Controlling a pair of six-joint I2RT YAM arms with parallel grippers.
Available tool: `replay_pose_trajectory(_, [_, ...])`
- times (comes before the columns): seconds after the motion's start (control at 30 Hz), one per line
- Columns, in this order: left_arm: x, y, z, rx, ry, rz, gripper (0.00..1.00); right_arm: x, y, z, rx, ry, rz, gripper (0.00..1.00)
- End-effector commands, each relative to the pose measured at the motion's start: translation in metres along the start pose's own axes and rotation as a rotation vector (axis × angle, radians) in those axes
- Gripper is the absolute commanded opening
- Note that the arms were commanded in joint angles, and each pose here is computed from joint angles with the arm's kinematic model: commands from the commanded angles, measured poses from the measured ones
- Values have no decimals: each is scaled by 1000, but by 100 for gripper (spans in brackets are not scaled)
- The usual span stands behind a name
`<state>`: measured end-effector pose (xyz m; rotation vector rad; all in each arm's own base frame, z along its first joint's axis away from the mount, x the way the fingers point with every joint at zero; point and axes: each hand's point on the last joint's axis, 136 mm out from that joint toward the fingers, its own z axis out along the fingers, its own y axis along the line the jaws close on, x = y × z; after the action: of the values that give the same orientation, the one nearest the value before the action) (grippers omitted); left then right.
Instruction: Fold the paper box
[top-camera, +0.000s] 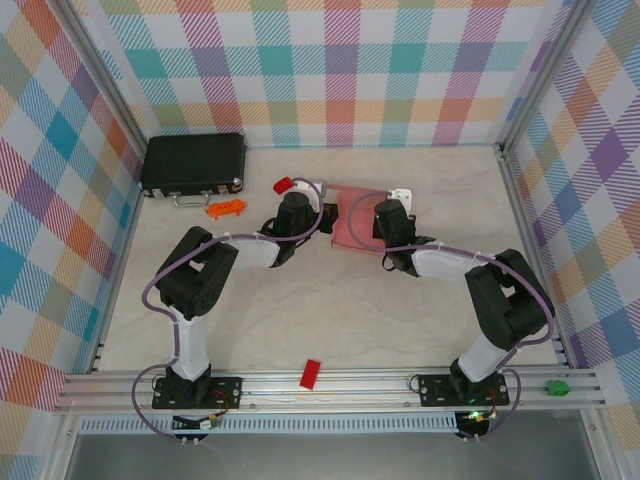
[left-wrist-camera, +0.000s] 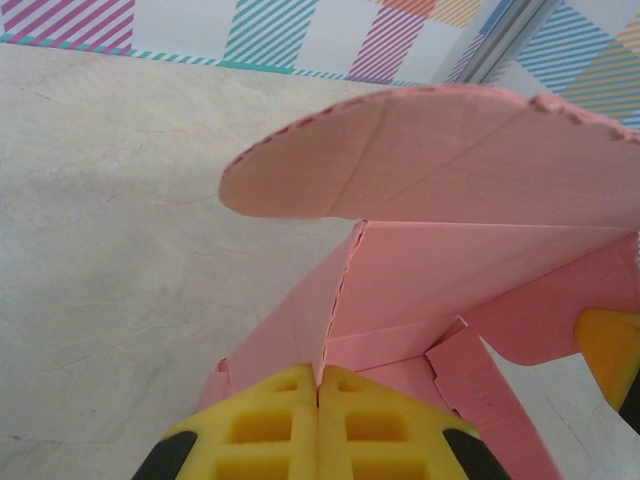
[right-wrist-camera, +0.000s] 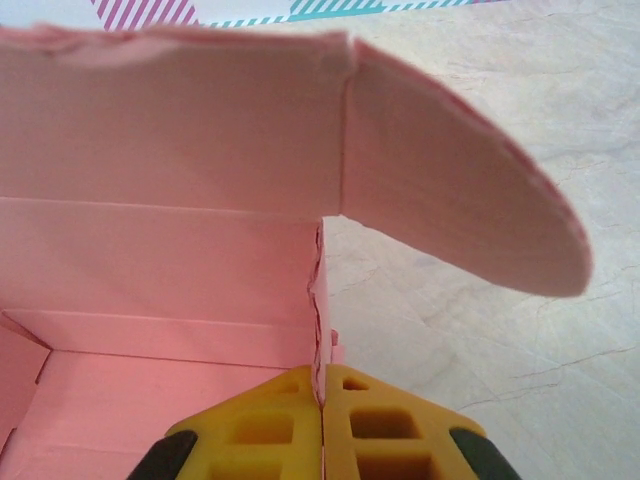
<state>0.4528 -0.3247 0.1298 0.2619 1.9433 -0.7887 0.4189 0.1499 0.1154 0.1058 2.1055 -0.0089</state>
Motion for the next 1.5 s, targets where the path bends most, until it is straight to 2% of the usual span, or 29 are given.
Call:
replay_pose_trajectory(0.0, [16, -20, 2, 64, 25, 6, 0, 7, 9, -7, -41, 10, 15, 8])
replay_pose_trajectory(0.77, [43, -25, -8, 91, 61, 34, 0, 25, 8, -17, -48, 17, 11, 8])
replay_pose_trajectory(1.47, [76, -12, -19, 53, 100, 32, 0, 52, 9, -22, -39, 50, -14, 9])
